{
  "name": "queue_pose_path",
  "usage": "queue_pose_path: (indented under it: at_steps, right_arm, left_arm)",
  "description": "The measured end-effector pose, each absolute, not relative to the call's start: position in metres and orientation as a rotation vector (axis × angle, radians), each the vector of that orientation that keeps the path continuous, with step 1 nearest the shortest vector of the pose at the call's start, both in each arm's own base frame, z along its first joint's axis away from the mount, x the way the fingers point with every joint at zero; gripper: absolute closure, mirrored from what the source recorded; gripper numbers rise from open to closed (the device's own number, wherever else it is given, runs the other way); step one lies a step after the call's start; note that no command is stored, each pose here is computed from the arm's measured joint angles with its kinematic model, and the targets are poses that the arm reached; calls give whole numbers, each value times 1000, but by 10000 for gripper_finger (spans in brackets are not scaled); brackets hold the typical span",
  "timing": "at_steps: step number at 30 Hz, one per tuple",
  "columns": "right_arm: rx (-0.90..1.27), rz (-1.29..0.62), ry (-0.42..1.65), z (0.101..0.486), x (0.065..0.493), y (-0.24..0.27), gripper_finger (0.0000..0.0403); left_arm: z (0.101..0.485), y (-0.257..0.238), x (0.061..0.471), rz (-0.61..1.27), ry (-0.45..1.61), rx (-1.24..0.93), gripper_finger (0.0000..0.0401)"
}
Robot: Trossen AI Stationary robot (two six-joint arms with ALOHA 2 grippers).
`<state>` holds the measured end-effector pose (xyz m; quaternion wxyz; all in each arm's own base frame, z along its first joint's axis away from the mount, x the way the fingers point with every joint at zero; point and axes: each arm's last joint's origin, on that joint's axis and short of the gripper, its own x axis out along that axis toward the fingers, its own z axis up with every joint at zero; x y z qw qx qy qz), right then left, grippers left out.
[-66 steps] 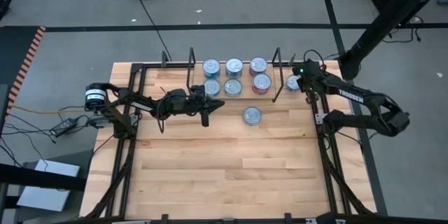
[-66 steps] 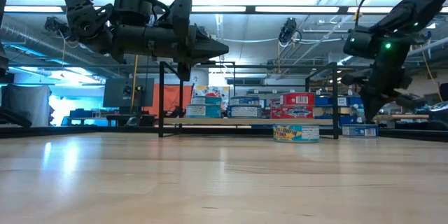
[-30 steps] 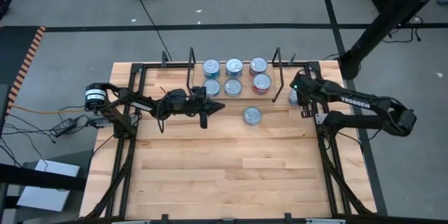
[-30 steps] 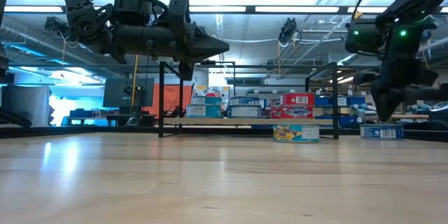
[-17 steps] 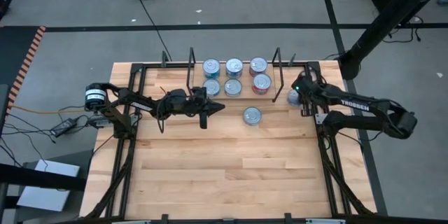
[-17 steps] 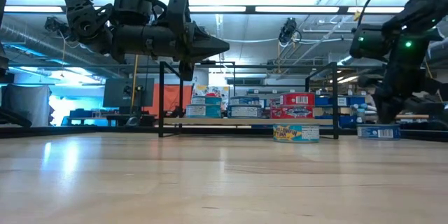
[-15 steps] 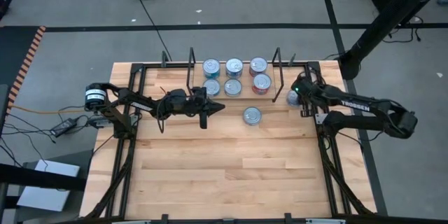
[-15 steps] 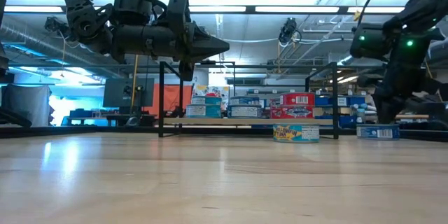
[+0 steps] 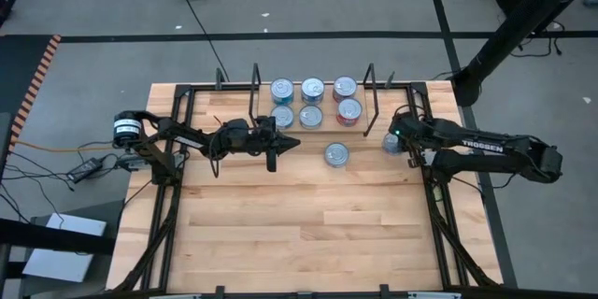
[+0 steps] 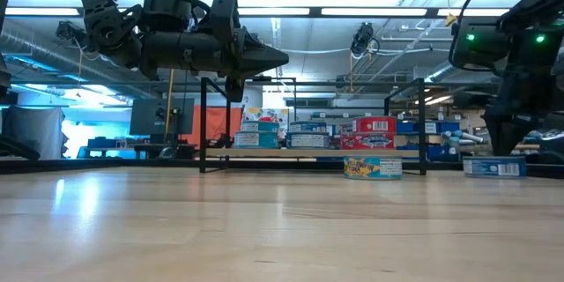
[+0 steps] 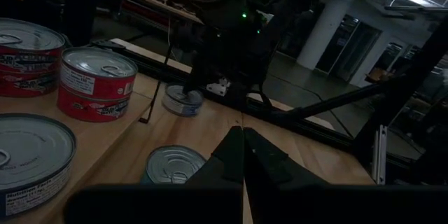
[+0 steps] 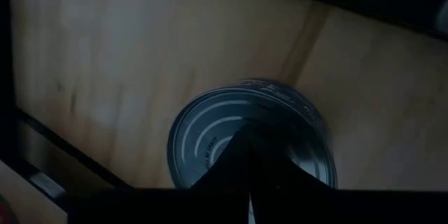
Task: Stack canned seafood by type on shelf
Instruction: Stack the blue tuna can on top of the blue tuna can on the shelf
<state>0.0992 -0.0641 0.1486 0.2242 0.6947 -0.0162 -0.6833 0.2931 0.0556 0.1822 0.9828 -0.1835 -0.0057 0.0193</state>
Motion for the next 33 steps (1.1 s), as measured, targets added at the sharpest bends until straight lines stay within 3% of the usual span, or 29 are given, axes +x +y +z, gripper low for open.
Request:
queue_pose_path:
  at_steps: [20,33]
  right_arm:
    - [1716,-1656,327,148,112,-24,400]
    - [1564,-1368,575,148,119,9,401]
  left_arm:
    - [182,55,293,13,-7,-323,398]
    - [182,55,293,13,-7,-317,398]
